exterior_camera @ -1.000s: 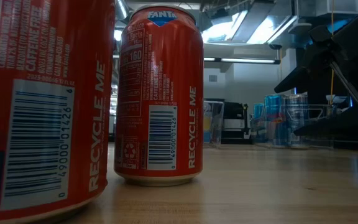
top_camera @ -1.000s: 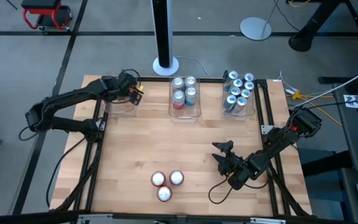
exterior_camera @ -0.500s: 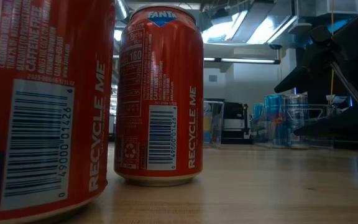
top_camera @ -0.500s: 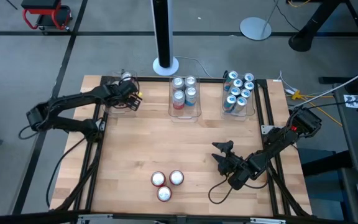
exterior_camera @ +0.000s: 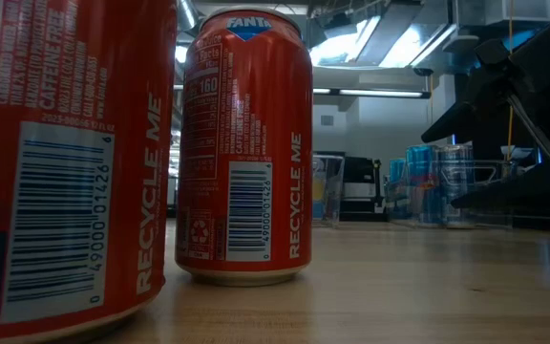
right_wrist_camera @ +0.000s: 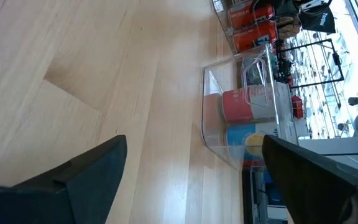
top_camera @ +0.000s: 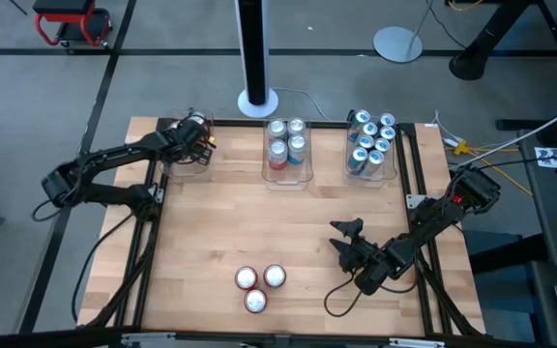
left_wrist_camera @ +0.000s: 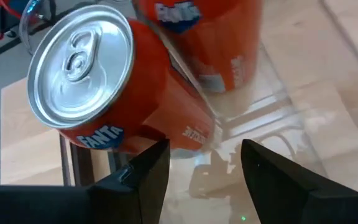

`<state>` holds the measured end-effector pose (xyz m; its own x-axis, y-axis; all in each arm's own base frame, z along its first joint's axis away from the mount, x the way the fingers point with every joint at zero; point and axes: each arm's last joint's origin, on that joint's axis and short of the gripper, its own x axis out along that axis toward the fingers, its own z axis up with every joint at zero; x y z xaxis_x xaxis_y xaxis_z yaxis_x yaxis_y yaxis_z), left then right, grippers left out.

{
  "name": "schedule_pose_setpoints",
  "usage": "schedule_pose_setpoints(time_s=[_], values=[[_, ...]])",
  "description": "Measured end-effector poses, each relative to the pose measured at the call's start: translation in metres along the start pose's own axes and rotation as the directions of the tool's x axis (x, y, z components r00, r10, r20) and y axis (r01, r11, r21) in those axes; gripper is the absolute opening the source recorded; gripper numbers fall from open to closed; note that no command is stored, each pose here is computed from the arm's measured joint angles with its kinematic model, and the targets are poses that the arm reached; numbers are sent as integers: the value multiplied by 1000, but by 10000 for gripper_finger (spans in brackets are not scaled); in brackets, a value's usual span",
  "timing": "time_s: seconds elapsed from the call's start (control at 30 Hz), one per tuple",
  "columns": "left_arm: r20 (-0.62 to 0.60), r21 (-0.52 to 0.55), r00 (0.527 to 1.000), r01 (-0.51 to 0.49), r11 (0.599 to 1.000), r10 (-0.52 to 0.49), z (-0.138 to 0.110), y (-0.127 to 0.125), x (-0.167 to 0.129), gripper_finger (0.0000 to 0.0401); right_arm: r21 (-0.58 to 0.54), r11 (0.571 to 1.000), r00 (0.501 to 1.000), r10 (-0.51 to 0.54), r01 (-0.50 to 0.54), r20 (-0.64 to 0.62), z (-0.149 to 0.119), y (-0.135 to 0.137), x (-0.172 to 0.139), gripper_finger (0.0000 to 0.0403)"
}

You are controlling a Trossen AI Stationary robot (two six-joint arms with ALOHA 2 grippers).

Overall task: Sort soda cans
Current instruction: Put the red soda can into the top left transparent bin

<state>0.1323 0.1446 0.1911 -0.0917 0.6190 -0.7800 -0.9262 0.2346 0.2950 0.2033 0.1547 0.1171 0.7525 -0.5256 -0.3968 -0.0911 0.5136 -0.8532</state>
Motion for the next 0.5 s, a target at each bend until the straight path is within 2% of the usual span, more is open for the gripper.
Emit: schedule_pose_setpoints(time_s=[0.17,0.5], values=[[11,-29,1000,-26,999,26,-1,6,9,188,0,1000,1000,0,0,0,0,0,0,374],[35,-15,999,-34,999,35,-4,6,14,188,0,1000,1000,0,0,0,0,0,0,374]])
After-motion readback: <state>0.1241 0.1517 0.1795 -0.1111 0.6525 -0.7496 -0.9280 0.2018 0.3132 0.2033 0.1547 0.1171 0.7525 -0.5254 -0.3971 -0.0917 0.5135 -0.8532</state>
